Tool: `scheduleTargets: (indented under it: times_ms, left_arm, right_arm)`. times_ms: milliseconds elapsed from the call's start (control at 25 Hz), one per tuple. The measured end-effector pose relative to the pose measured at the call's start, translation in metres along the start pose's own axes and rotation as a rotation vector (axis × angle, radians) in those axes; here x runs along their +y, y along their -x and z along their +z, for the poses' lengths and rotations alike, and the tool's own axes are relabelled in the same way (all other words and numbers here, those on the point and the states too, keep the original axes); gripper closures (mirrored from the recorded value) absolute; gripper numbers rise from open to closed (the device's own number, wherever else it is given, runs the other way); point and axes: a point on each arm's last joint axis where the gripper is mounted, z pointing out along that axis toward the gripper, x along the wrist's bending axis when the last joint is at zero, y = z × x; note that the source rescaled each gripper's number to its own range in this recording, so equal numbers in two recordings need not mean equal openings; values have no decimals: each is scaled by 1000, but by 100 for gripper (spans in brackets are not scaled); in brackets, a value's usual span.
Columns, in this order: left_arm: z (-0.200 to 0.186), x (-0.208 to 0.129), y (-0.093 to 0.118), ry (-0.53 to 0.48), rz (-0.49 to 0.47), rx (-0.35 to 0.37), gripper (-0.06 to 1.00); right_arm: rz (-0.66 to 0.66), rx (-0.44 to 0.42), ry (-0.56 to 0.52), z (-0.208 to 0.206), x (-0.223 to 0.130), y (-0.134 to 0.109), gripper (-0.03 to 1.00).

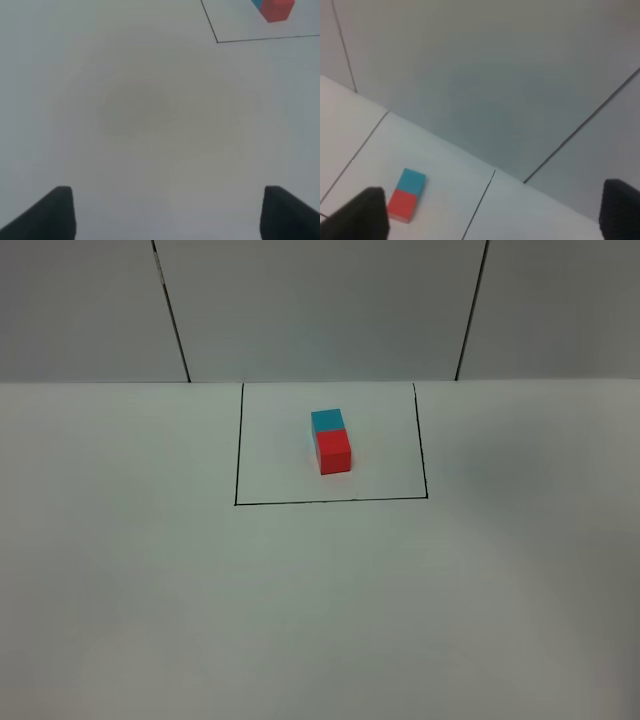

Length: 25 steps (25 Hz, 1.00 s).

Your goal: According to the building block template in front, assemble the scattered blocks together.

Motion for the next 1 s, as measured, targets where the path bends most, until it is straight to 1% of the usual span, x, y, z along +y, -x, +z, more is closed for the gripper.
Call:
scheduleTargets:
  times_ms: [160,320,440,520,640,880,1000]
  left_arm:
    - [0,0,0,0,-1,0,-6]
    - [0,0,0,0,-1,0,-6]
    - [0,0,0,0,-1,0,-6]
    - [0,0,0,0,0,0,-6]
    - [0,0,0,0,0,0,-6]
    - [0,0,0,0,-1,0,-6]
    - [0,0,0,0,-1,0,-6]
  right_arm:
    - [2,-2,47,-49,-1,10,8]
    - [-5,-5,27,-88,-22,17,8]
    - [-19,-34,-10,-111,-45,22,8]
    - [-18,-59,-39,-123,-63,25,8]
    - [10,-81,-48,-148,-89,30,8]
    - [100,-90,11,-212,-157,37,9]
    - [143,-93,33,-228,-199,36,9]
